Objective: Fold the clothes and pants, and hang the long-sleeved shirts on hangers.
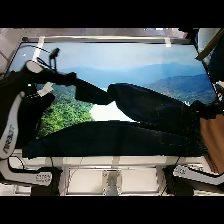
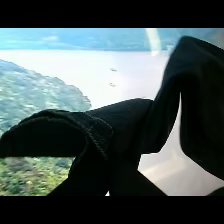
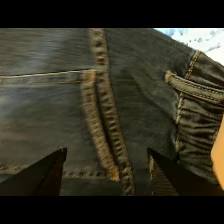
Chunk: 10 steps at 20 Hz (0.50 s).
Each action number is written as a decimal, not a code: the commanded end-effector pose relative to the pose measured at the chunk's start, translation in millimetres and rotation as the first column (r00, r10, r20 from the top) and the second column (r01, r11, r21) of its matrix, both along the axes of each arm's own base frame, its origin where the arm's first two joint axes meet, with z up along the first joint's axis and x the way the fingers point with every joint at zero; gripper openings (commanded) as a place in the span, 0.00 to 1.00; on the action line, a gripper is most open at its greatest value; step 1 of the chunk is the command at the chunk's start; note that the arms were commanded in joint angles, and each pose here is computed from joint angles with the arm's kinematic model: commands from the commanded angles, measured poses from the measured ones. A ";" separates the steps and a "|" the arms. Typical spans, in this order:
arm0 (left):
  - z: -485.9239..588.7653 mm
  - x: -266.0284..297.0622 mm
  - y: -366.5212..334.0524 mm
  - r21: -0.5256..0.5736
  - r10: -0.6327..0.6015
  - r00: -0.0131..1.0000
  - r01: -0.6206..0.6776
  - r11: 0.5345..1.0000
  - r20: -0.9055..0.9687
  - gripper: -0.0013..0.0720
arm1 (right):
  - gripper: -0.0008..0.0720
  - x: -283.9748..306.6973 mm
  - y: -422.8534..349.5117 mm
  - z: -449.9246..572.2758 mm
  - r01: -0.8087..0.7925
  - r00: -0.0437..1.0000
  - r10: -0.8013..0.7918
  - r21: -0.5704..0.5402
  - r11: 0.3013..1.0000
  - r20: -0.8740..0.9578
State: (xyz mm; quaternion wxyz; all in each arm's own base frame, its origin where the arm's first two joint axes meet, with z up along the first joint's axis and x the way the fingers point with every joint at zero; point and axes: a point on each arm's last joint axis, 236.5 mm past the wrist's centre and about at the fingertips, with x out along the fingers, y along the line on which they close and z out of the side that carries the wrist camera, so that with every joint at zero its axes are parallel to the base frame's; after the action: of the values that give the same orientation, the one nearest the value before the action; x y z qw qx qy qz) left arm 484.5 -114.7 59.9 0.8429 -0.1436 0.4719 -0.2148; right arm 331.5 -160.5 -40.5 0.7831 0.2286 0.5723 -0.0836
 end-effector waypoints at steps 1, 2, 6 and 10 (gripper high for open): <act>43.6 7.4 91.9 0.146 0.207 0.969 -0.226 0.963 0.131 0.03 | 0.78 9.1 -9.9 -19.4 0.038 0.999 -0.038 0.000 0.999 0.000; 63.2 8.7 115.4 0.138 0.264 0.947 -0.291 0.947 0.185 0.03 | 0.78 12.4 -12.2 -18.7 0.046 0.999 -0.046 -0.006 0.999 0.014; 118.8 -5.0 176.8 0.104 0.398 0.863 -0.447 0.889 0.309 0.03 | 0.78 14.5 -11.1 -18.3 0.052 0.998 -0.052 0.002 0.999 0.022; 62.9 -33.6 201.1 0.262 0.415 0.897 -0.441 0.858 0.152 0.03 | 0.78 23.0 -1.1 -14.5 0.061 0.997 -0.063 0.043 0.997 0.049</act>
State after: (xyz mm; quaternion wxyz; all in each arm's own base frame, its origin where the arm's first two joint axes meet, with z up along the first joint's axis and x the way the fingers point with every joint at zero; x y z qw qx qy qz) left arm 472.4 57.9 148.0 0.9200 -0.1283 0.3703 -0.0042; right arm 347.9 -166.5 -57.1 0.7867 0.2515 0.5558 -0.0951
